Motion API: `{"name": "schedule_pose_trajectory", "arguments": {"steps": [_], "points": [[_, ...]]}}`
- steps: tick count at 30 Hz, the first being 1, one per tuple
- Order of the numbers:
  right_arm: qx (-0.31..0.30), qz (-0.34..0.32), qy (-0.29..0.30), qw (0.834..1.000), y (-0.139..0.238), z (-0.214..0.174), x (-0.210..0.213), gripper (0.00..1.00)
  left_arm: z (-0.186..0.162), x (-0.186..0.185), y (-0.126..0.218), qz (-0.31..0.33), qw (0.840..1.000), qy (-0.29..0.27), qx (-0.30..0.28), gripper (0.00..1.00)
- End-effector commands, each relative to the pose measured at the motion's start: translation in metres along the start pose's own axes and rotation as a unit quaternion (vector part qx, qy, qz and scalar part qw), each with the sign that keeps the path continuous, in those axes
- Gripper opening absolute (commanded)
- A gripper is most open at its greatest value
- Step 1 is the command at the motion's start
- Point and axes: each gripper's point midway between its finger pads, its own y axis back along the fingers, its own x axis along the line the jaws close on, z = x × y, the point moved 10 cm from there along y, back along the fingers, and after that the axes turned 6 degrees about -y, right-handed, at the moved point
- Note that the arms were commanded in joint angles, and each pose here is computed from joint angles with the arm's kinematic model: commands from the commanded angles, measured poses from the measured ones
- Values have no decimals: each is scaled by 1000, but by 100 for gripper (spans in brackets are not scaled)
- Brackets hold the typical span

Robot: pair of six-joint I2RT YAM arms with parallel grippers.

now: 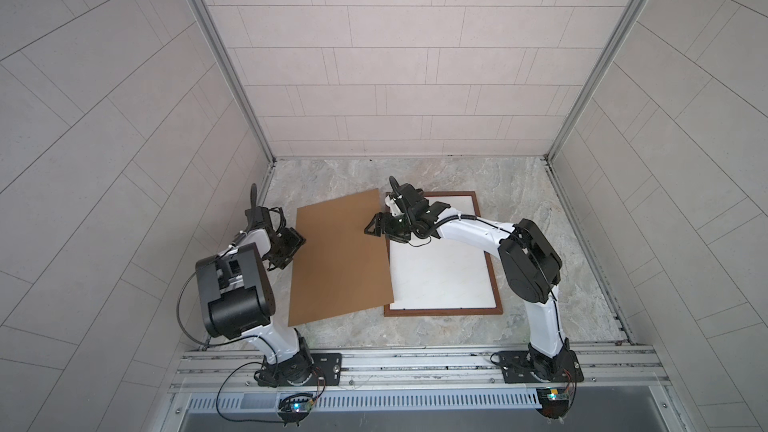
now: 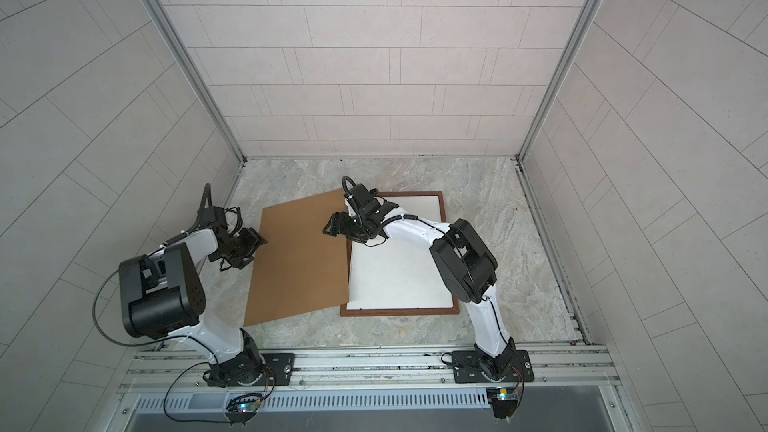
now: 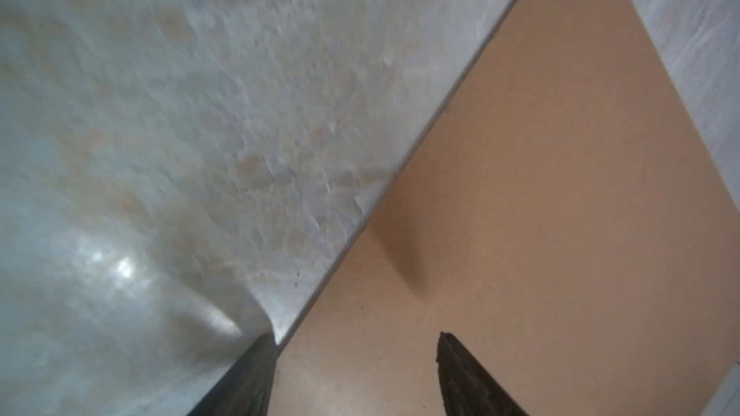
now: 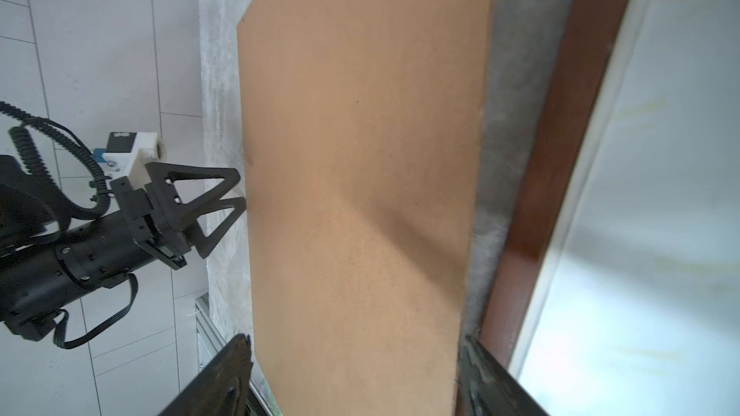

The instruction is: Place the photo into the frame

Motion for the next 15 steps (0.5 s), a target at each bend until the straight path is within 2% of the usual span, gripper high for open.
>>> {"name": "schedule_pose_trajectory", "arguments": {"steps": [1, 12, 15], "points": [[10, 107, 29, 994, 17, -11, 33, 77, -44, 0, -8, -43, 991, 43, 116, 69], [38, 88, -1, 995, -4, -22, -13, 75, -63, 7, 4, -37, 993, 50, 97, 69], [33, 57, 24, 998, -1, -23, -19, 75, -64, 7, 7, -31, 994, 46, 92, 69]]}}
